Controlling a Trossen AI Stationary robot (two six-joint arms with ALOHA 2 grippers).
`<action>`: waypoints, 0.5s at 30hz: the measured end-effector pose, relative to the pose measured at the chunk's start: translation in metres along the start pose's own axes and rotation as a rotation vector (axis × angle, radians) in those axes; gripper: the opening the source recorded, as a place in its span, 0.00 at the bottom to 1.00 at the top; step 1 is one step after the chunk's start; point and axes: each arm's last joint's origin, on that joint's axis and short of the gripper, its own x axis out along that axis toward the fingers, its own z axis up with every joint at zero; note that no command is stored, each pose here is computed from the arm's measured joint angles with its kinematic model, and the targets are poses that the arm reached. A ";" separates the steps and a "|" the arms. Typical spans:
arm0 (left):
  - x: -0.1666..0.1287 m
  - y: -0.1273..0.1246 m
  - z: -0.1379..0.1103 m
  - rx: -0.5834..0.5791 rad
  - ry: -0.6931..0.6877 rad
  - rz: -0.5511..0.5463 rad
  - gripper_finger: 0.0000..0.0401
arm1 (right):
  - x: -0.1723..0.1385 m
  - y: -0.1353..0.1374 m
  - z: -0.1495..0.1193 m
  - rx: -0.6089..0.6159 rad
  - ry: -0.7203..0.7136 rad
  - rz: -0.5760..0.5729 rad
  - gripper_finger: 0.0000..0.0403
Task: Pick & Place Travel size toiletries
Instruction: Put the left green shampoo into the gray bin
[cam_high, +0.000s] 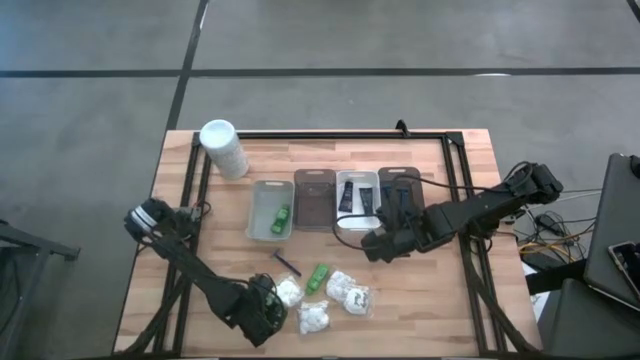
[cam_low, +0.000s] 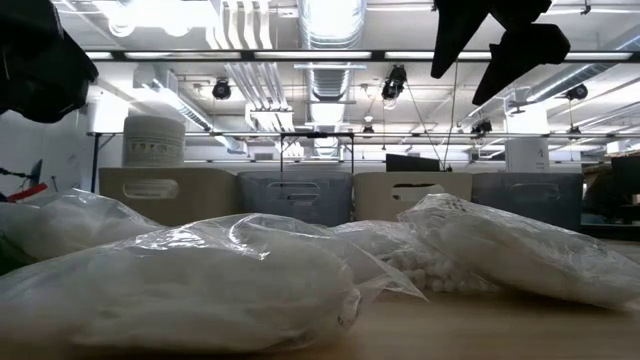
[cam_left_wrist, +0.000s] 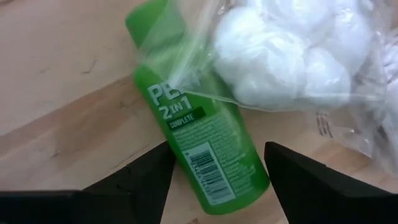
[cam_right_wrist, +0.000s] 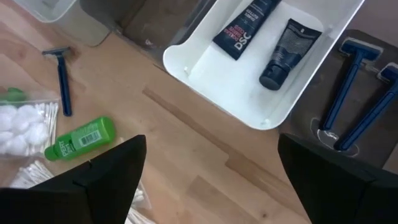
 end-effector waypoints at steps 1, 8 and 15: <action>0.000 0.001 0.001 0.001 -0.005 0.011 0.63 | 0.000 0.000 0.000 -0.001 0.001 0.001 0.89; -0.001 0.009 0.005 0.046 -0.016 0.092 0.44 | 0.000 0.000 0.000 -0.007 -0.007 -0.002 0.84; -0.021 0.017 0.010 0.016 -0.040 0.098 0.31 | 0.000 0.000 0.000 -0.008 -0.008 -0.003 0.80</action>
